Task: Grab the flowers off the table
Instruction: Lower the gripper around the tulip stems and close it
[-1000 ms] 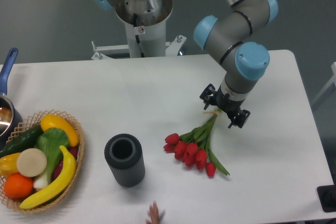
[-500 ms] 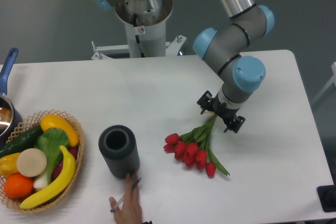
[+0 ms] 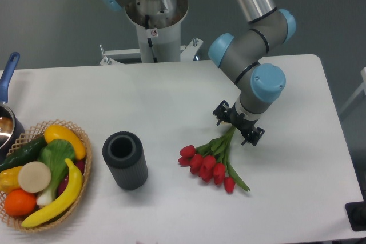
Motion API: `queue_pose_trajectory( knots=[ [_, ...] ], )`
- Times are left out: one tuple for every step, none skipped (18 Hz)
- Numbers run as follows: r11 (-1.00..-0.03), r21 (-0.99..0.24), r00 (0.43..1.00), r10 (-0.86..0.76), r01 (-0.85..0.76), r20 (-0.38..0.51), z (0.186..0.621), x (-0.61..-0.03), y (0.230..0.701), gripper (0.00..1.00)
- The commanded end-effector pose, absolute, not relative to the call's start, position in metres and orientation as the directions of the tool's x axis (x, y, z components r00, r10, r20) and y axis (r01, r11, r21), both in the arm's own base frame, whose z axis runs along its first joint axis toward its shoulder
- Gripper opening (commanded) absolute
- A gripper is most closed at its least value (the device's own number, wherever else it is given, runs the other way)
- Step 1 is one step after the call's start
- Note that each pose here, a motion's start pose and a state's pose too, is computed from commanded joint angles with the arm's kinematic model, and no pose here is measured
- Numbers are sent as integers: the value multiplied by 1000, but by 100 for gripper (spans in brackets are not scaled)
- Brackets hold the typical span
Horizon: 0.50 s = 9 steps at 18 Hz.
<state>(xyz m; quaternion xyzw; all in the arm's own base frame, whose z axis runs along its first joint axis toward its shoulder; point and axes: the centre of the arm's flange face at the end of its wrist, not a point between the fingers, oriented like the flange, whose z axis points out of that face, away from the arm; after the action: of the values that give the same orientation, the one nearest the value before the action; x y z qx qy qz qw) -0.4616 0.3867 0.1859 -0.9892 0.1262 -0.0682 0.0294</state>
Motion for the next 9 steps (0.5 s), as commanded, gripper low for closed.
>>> queue_pose_trajectory(
  knots=[
    [-965,-75,958,-258,-250,129,185,-460,389,99],
    [-964,-75,956,-264,-256,128,186,-457,392,97],
    [-964,-75,956,-262,-254,129,185,-456,392,93],
    [-967,-73,959,-252,-244,130,185,-456,392,88],
    [-968,-73,960,-248,-240,130,185,-456,392,82],
    [-968,-73,960,-248,-240,130,185,-456,392,76],
    [-968,-73,960,-248,-240,129,186,-456,392,70],
    [-968,-73,960,-248,-240,130,185,-456,392,64],
    [-968,-73,961,-246,-238,129,186,-456,392,58]
  ],
)
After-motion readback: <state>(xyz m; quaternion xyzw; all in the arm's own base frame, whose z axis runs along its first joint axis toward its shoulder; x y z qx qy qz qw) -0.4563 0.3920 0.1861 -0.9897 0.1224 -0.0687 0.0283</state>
